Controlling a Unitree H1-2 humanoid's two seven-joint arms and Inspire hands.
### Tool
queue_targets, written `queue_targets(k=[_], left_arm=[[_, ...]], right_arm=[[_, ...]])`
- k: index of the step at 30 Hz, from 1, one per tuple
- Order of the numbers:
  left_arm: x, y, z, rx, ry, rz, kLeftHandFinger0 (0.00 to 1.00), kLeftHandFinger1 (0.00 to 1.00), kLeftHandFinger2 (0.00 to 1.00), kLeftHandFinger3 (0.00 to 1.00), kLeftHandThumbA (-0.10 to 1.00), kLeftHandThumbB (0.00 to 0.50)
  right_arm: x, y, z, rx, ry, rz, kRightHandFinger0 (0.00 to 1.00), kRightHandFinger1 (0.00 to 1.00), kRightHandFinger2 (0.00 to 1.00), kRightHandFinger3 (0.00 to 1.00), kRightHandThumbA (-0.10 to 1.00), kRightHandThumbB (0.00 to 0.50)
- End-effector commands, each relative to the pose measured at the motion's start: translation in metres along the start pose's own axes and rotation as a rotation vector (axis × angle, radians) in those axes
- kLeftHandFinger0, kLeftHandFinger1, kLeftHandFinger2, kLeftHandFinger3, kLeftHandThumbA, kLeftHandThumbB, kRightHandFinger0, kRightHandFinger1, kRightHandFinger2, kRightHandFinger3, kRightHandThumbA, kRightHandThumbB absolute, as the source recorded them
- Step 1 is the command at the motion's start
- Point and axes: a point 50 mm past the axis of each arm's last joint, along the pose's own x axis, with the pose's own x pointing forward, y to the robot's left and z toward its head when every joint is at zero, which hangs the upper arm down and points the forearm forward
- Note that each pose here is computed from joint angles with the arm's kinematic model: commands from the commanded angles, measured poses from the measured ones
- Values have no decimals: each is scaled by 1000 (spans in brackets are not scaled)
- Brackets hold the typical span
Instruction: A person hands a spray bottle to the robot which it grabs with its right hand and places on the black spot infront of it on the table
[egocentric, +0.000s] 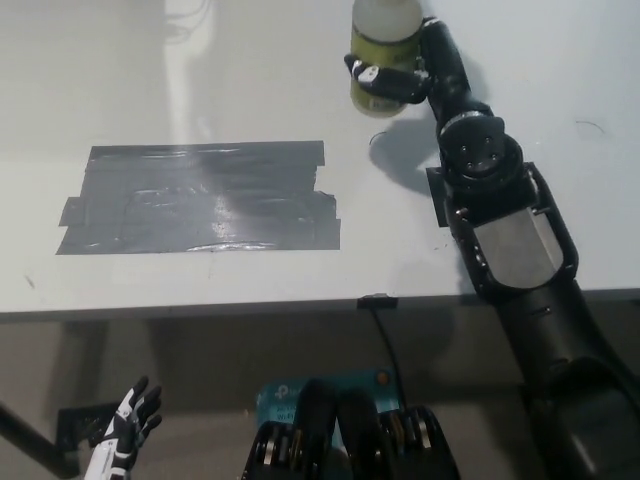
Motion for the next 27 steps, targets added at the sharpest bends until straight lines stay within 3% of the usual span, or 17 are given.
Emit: queue_targets(k=[1,6,10,13,20,27], left_arm=[[-1,2,8,0,-58,-10,1000,1000,1000,1000,980,208],[-2,2,7,-2,-59,-8,1000,1000,1000,1000,965,199],[-2,2,8,-4,-58,-7,1000,1000,1000,1000,966,198],[-3,4,8,-7,-52,-1,1000,1000,1000,1000,953,188],[-7,5,6,-2,-36,6,1000,1000,1000,1000,972,196],[-12,5,5,-8,-32,8,1000,1000,1000,1000,962,159]], right_arm=[[1,-13,65,70,-272,-164,45,425,802,710,-29,207],[-1,-15,59,116,-284,-181,53,434,804,715,-81,176],[-3,-19,50,113,-283,-200,1,351,713,699,-70,147],[-7,-29,29,117,-256,-241,0,361,713,643,-48,161],[-15,-48,-16,99,-200,-282,20,380,713,648,-38,155],[-24,-60,-60,72,-133,-316,43,406,747,681,-14,155]])
